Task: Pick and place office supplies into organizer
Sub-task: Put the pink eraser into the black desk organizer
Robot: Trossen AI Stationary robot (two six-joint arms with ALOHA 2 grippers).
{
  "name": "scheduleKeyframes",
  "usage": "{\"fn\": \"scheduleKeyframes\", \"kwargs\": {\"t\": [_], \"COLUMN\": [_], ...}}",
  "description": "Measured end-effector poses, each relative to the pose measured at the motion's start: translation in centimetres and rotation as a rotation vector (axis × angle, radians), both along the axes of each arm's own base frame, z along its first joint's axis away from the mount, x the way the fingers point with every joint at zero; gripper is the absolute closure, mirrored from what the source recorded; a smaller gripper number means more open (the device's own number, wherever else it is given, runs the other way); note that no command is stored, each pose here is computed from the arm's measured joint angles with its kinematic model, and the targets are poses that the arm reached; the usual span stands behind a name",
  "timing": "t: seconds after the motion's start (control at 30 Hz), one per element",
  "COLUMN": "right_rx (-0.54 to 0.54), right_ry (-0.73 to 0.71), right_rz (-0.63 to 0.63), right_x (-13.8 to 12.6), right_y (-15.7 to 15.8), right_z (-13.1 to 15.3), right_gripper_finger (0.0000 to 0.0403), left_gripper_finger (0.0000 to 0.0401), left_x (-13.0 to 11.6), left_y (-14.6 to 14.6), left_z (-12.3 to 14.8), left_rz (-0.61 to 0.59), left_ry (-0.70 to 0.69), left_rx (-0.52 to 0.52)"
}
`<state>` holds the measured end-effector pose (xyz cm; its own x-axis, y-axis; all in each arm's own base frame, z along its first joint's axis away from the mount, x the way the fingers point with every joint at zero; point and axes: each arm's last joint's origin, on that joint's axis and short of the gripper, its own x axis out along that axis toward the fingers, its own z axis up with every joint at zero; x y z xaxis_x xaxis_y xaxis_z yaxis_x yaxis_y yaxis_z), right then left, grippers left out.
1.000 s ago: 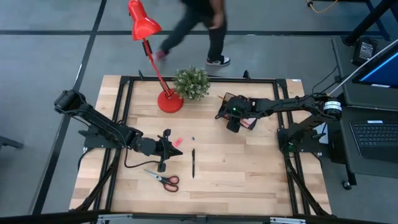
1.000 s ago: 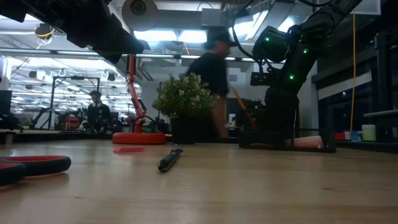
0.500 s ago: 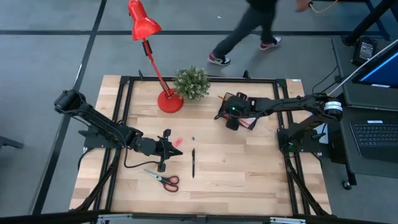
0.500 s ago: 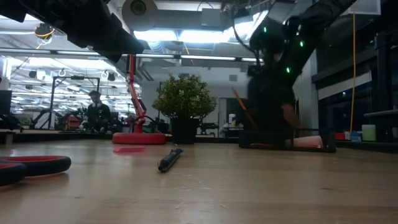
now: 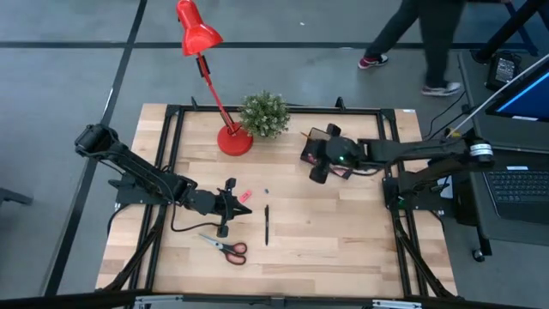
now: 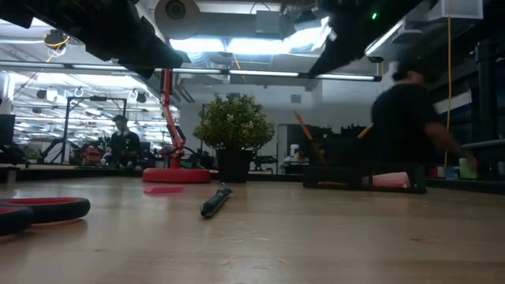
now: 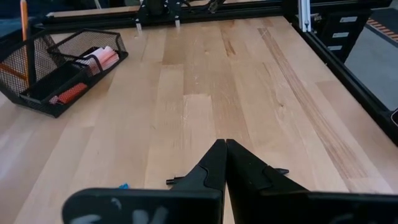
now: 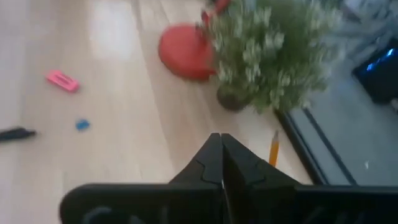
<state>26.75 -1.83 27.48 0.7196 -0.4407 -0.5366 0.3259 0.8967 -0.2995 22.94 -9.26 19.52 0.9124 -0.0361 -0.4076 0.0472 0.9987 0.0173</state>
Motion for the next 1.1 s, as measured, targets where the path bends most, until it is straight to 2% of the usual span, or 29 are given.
{"fn": "scheduleKeyframes", "kwargs": {"t": [0.2, 0.33, 0.43, 0.73, 0.93, 1.1], "right_rx": [-0.011, 0.016, -0.012, -0.087, -0.183, -0.189], "right_ry": [-0.119, -0.150, -0.181, -0.442, -0.693, -0.791], "right_rz": [0.098, 0.151, 0.203, 0.366, 0.464, 0.486], "right_x": [-0.3, -0.1, 0.0, -1.7, -4.7, -6.8], "right_y": [2.9, 4.8, 6.2, 9.0, 10.2, 9.8], "right_z": [1.7, 1.5, 0.3, -3.4, -4.9, -6.4], "right_gripper_finger": [0.0390, 0.0395, 0.0400, 0.0397, 0.0397, 0.0381], "left_gripper_finger": [0.0398, 0.0398, 0.0398, 0.0398, 0.0398, 0.0398], "left_x": [0.0, 0.0, 0.1, 0.2, -0.1, -0.1], "left_y": [0.0, 0.0, -0.1, -0.5, -1.0, -1.1], "left_z": [0.0, 0.0, 0.2, 0.9, 1.1, 1.5], "left_rz": [0.011, 0.002, -0.023, -0.055, -0.005, 0.055], "left_ry": [0.001, -0.002, -0.024, -0.104, -0.126, -0.171], "left_rx": [-0.025, -0.011, 0.040, 0.099, 0.138, 0.172]}}
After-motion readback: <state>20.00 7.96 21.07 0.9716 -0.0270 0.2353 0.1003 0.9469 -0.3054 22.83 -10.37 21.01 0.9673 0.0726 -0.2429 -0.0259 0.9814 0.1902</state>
